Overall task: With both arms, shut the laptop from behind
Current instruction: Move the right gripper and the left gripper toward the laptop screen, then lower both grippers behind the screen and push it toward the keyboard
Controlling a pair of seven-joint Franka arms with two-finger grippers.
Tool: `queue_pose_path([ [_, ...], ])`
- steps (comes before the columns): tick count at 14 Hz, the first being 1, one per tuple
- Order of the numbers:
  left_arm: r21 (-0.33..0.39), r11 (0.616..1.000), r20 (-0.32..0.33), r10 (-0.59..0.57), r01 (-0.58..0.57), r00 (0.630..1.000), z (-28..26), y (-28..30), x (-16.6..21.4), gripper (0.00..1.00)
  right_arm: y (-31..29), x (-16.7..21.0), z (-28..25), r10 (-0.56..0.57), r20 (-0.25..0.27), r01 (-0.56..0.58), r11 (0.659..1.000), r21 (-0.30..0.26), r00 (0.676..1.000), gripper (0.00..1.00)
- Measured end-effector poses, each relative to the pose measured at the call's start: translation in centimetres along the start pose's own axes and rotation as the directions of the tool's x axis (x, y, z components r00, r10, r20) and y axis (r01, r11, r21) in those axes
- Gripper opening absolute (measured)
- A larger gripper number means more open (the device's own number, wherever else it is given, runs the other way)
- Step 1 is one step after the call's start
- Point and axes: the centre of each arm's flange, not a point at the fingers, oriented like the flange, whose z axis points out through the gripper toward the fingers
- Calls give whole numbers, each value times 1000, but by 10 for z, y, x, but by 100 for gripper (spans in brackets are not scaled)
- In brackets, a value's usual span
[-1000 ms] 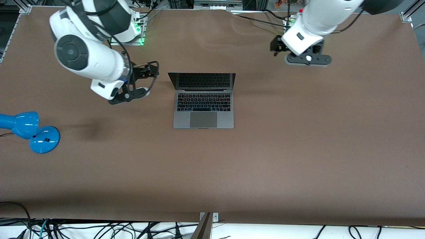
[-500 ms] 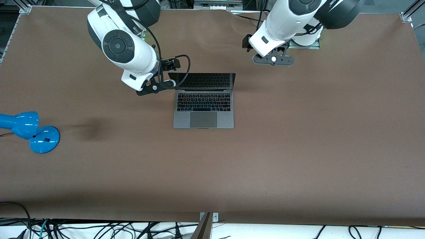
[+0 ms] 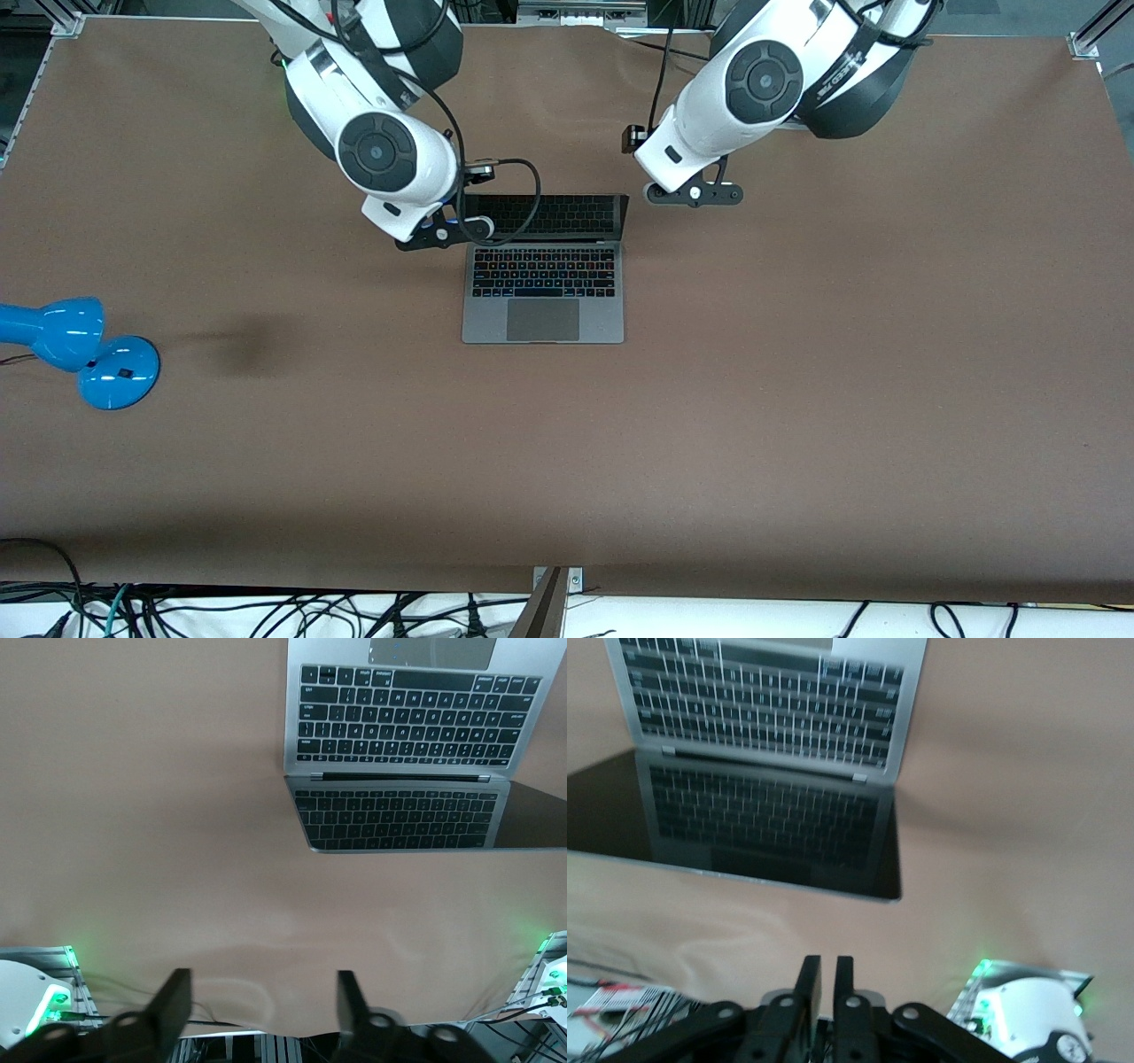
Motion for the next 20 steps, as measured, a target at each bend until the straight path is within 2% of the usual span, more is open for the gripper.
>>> queue_pose_path([
  [2,-2,1000,12,-1,1,1000,8,5,3,45,1,2,16,5,60,-5,1000,4,998,8],
  [5,-9,1000,17,-23,23,1000,21,17,6,15,3,5,33,11,121,-9,1000,-12,993,8],
  [6,-9,1000,21,-24,25,999,29,24,5,6,4,7,38,13,135,-11,1000,-16,991,8],
  [7,-6,1000,30,-21,21,999,38,30,5,1,5,10,43,15,148,-12,1000,-19,989,8],
  [10,3,1000,70,-22,22,997,64,39,12,1,7,19,61,21,186,-16,1000,-25,982,8],
  [13,-10,999,87,-36,37,996,78,38,28,1,8,26,69,25,198,-21,999,-24,980,8],
  [15,-18,999,89,-41,43,995,82,37,34,1,11,29,68,31,185,-28,999,-17,982,9],
  [20,-31,998,90,-55,58,994,87,34,45,1,19,43,61,48,110,-47,999,-7,993,9],
])
